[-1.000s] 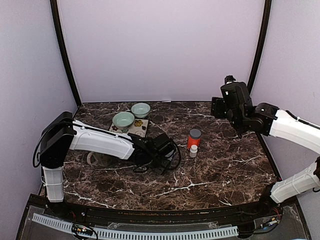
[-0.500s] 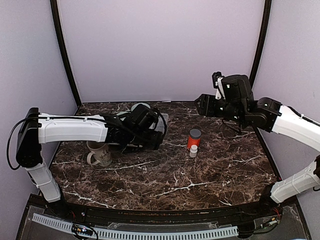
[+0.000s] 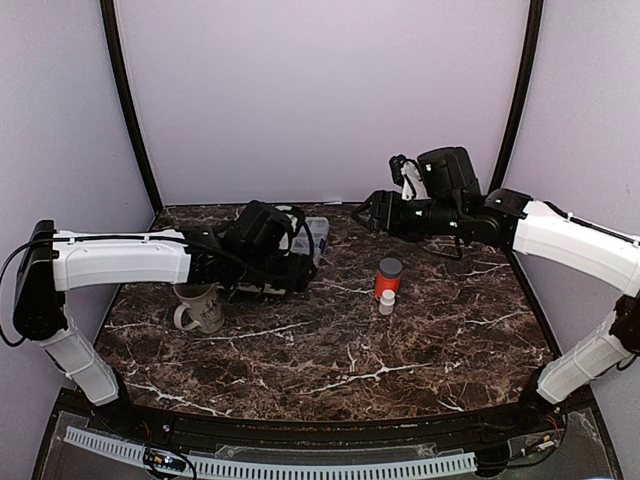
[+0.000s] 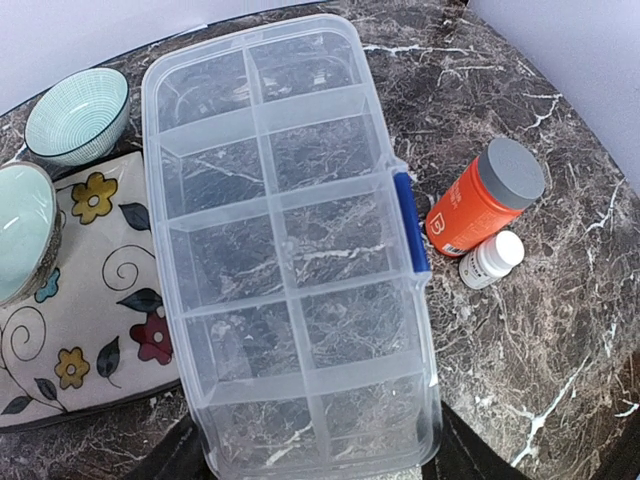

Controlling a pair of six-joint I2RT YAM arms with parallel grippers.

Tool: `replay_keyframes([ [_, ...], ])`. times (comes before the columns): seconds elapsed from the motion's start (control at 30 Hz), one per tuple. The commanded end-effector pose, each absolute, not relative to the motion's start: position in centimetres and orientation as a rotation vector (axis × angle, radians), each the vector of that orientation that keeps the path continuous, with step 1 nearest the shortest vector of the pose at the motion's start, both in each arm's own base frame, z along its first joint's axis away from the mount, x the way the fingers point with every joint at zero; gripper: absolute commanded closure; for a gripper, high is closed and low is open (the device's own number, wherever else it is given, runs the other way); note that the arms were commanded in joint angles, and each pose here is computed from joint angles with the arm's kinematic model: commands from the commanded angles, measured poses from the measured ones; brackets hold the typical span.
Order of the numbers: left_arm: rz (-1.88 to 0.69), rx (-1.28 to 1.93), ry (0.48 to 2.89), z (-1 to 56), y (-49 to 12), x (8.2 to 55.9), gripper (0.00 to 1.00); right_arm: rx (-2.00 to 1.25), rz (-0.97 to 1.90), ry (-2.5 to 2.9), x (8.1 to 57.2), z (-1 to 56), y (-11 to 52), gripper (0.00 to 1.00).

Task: Sort the pills into containers
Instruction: Pick up the pill container.

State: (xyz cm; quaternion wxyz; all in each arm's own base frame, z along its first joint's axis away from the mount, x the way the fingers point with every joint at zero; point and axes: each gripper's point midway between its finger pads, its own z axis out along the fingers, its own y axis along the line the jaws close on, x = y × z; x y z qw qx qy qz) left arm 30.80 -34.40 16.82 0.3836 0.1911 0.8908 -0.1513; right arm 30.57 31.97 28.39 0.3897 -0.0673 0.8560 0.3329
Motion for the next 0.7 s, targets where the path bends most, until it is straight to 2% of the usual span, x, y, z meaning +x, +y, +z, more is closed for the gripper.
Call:
replay_keyframes([
  [0.0, -0.488, 0.486, 2.189, 19.5, -34.5, 30.9, 0.6, -0.205, 1.126, 2.155, 30.4, 29.6, 33.8, 0.35],
  [0.27, -0.568, 0.521, 2.152, 19.8, -35.2, 30.8, 0.6, -0.277, 1.309, 2.221, 30.1, 27.4, 36.2, 0.33],
  [0.67, -0.628, 0.526, 2.106, 21.0, -35.5, 30.7, 0.6, -0.245, 1.435, 2.244, 30.8, 25.2, 37.3, 0.34],
])
